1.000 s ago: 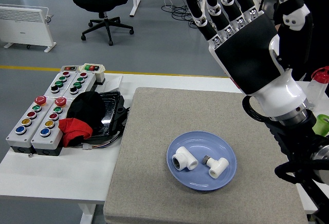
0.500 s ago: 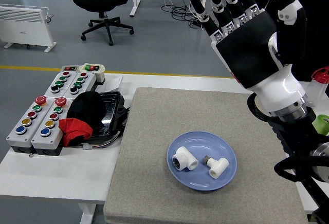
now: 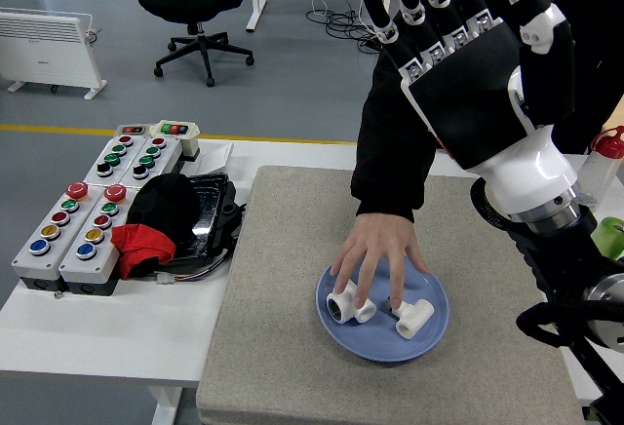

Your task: Pick pipe place plate twice

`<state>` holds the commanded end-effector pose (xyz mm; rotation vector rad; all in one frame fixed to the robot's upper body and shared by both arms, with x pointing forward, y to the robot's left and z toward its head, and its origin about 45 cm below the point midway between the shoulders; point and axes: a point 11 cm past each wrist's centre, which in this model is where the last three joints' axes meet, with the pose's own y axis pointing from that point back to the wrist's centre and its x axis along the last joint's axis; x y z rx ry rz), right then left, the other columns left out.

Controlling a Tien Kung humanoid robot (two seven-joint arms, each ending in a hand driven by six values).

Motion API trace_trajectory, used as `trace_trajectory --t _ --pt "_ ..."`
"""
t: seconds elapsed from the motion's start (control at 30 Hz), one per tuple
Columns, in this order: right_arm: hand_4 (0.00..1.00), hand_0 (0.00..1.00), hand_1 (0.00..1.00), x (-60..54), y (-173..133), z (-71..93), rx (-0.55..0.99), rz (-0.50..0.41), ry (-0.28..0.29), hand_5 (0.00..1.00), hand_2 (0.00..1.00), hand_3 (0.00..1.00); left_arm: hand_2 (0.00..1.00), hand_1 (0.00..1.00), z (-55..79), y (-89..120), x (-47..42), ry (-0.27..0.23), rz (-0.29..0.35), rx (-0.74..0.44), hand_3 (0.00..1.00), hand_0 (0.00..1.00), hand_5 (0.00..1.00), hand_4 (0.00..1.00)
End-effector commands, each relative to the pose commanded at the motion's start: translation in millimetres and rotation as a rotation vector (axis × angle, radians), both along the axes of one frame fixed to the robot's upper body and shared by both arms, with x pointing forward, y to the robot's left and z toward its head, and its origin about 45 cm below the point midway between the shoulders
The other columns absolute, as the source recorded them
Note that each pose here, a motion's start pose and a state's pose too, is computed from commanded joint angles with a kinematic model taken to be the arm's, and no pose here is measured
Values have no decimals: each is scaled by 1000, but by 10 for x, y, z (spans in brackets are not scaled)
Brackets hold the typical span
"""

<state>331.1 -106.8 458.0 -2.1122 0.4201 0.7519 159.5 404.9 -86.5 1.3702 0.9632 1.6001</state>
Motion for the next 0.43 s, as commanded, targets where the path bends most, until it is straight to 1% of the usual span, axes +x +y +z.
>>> trace_trajectory --t 0.03,0.1,0.13,0.2,0.23,0.27,0.3,0.33,0.43 --pt "481 804 720 3 -2 -4 -3 -7 -2 484 699 745 704 739 0 0 -1 0 0 0 648 714 998 395" --pt "481 804 720 27 -10 -15 -32 -52 -11 484 699 745 704 739 -1 -1 -3 0 1 0 648 714 998 395" --pt "486 783 608 53 -37 -24 -51 -95 -17 462 524 726 704 739 -1 -2 -2 0 -1 0 647 714 998 396" --pt "486 783 608 103 -89 -57 -90 -176 -21 462 524 726 704 739 -2 -4 -2 0 -1 -1 647 714 998 396" --pt "486 783 608 130 -111 -96 -104 -206 -3 462 524 726 704 739 -3 -4 -4 1 -1 -1 647 714 998 396" --pt "486 783 608 146 -122 -123 -111 -220 13 462 524 726 704 739 -3 -4 -6 1 -1 -1 647 714 998 396" --pt "486 783 608 149 -125 -129 -113 -223 16 462 524 726 704 739 -4 -4 -6 1 -1 -1 647 714 998 396" --pt "490 789 659 176 -146 -181 -129 -249 42 454 614 729 704 739 -4 -5 -8 2 -2 -1 648 714 998 396" --pt "490 789 659 244 -254 -373 -171 -323 121 454 614 729 704 739 -7 -5 -15 3 -2 -1 648 714 998 396"
